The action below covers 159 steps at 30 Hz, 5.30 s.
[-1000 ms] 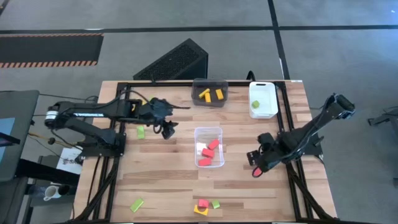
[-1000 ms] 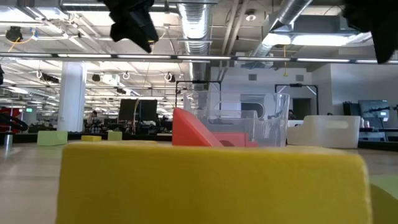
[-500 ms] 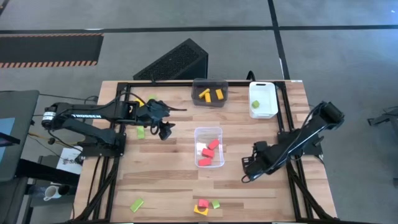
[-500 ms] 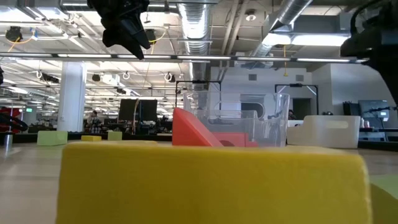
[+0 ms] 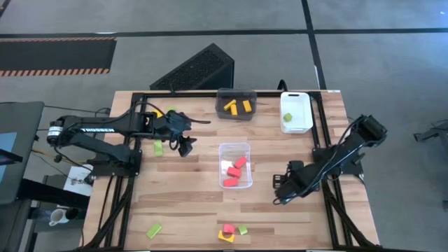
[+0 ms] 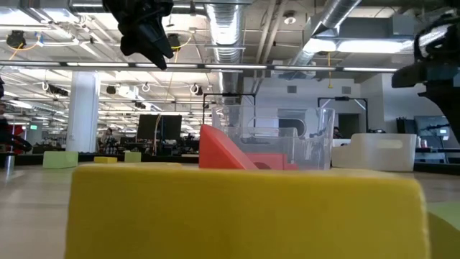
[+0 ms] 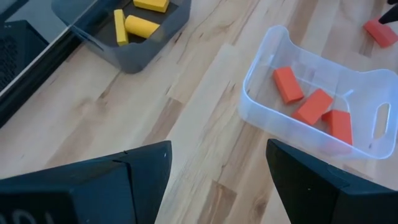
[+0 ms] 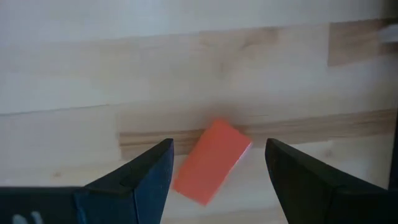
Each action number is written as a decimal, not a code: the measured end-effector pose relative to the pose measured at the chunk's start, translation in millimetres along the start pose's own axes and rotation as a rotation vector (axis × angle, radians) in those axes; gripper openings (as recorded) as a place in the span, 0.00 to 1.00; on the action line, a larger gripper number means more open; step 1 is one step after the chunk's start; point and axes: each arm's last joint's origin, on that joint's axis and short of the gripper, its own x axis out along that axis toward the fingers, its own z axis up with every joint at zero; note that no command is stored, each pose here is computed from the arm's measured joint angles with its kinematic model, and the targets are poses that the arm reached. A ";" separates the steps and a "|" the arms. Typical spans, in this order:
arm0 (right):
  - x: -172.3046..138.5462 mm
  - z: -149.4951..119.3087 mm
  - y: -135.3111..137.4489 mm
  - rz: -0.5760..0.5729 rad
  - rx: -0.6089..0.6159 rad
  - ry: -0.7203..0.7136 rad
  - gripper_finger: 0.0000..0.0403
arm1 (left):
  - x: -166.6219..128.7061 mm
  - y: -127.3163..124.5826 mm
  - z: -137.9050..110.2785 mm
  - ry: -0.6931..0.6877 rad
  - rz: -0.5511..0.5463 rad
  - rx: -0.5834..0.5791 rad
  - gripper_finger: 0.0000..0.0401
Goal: Sort & place blocks by color
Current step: Put the pink block into the transparent bin
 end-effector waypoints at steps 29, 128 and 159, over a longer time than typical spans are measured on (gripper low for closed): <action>27.4 -8.0 -8.0 0.095 0.037 0.149 0.68 | 0.1 -0.6 2.6 -0.027 -0.005 -0.012 0.61; -45.1 40.5 11.2 0.436 -0.238 -0.086 0.31 | -39.7 34.0 -72.0 -0.503 -0.133 -0.325 0.61; -77.6 74.7 92.5 1.050 -0.492 -0.300 0.32 | -25.7 15.3 -45.1 -0.605 -0.333 -0.323 0.61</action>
